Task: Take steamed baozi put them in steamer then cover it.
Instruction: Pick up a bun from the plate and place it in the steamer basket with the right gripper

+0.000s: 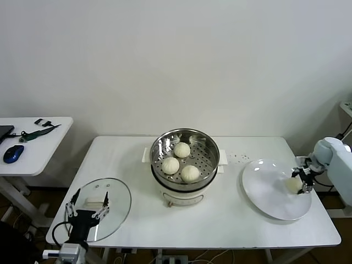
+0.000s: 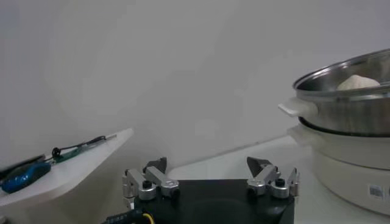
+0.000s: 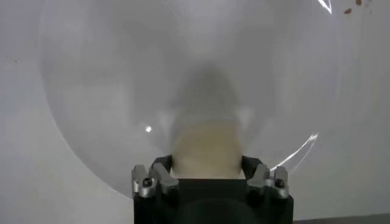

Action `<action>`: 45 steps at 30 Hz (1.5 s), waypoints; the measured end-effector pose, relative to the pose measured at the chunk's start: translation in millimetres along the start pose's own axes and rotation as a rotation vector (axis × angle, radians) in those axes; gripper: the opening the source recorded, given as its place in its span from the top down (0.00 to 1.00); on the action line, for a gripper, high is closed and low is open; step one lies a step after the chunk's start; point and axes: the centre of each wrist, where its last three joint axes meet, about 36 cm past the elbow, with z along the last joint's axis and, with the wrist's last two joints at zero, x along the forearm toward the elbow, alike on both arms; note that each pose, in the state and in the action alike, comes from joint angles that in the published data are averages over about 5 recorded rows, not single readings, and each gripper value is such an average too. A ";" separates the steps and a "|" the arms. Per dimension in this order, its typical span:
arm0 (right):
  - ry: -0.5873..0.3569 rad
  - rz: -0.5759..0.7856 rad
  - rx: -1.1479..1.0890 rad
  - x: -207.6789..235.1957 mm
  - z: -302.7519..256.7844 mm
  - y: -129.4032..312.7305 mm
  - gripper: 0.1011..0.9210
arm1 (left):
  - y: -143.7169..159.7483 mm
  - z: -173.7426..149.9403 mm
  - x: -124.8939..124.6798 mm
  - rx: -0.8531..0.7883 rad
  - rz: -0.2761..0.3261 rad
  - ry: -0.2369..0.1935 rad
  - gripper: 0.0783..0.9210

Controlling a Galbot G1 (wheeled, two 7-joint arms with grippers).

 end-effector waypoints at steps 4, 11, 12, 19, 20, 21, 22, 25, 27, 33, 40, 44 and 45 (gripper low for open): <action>-0.002 0.011 0.000 11.0 -0.4 -4.6 0.28 | 0.1 -0.5 1.1 0.000 0.001 -0.001 0.12; -0.038 0.054 0.021 46.5 -15.2 -25.3 0.28 | -0.6 -0.7 4.5 0.000 0.009 -0.004 0.12; -0.047 0.062 0.026 54.0 -19.8 -30.3 0.28 | -1.0 -0.9 5.1 0.001 0.011 -0.004 0.12; -0.128 0.130 0.060 120.4 -66.0 -69.9 0.28 | -3.7 -3.8 8.2 0.004 0.027 -0.015 0.12; -0.140 0.138 0.064 130.7 -74.2 -75.1 0.28 | -4.1 -4.3 8.2 0.006 0.029 -0.017 0.12; -0.154 0.147 0.068 141.4 -83.0 -80.2 0.28 | -4.6 -4.7 8.2 0.007 0.032 -0.019 0.12; -0.168 0.155 0.071 152.0 -92.2 -84.9 0.28 | -5.0 -5.1 8.1 0.009 0.034 -0.020 0.12; -0.210 0.177 0.081 182.8 -121.6 -97.1 0.28 | -6.3 -5.9 7.5 0.013 0.041 -0.027 0.12; -0.236 0.187 0.089 202.0 -142.6 -103.4 0.28 | -7.0 -6.0 6.7 0.015 0.046 -0.031 0.12; -0.295 0.194 0.114 246.4 -207.2 -113.9 0.28 | -7.8 -4.4 4.8 0.021 0.058 -0.035 0.12; -0.341 0.152 0.142 258.7 -282.2 -109.8 0.28 | -6.9 -1.3 6.6 0.033 0.070 -0.031 0.12; -0.344 0.125 0.161 252.8 -317.5 -102.3 0.27 | -4.6 0.8 7.7 0.038 0.070 -0.029 0.12; -0.344 0.119 0.166 250.4 -325.5 -100.1 0.27 | -4.3 1.2 7.9 0.040 0.070 -0.028 0.12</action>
